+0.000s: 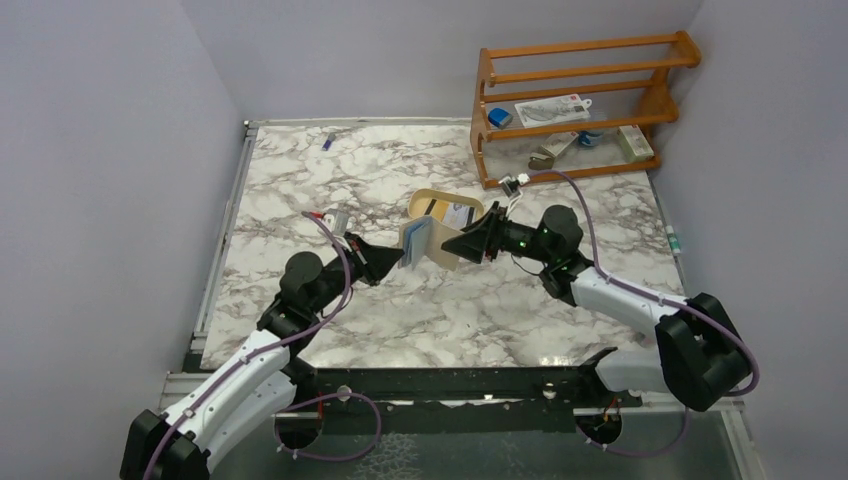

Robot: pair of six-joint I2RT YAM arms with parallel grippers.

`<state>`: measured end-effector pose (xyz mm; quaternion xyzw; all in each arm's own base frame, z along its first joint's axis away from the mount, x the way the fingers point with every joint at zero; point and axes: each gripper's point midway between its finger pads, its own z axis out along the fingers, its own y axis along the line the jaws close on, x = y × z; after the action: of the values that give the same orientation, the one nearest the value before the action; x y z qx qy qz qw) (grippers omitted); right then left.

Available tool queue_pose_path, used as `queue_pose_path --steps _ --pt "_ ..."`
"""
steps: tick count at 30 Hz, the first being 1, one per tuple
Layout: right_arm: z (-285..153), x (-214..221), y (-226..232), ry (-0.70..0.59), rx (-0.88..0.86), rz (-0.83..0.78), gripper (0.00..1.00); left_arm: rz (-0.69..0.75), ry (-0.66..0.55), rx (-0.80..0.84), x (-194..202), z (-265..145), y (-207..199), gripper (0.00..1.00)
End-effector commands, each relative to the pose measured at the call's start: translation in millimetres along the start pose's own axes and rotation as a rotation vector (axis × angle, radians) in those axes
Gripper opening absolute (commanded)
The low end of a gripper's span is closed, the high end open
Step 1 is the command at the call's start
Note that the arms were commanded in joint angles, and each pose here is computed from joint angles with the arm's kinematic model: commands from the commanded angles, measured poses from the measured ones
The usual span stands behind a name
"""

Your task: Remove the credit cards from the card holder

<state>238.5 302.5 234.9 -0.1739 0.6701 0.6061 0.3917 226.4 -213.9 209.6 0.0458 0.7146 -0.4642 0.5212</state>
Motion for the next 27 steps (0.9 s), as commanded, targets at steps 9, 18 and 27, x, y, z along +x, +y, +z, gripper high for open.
queue_pose_path --steps 9,18,27 --pt "-2.1 -0.7 -30.8 0.052 0.178 -0.097 0.79 0.043 -0.002 -0.152 -27.4 -2.6 9.0 0.00" --pt "-5.5 17.7 -39.9 0.074 0.177 -0.074 0.79 -0.026 0.008 -0.108 -14.4 -0.6 7.0 0.00" --pt "-14.5 19.0 -58.8 0.090 0.297 -0.106 0.79 -0.364 0.018 0.015 38.9 4.9 15.0 0.00"
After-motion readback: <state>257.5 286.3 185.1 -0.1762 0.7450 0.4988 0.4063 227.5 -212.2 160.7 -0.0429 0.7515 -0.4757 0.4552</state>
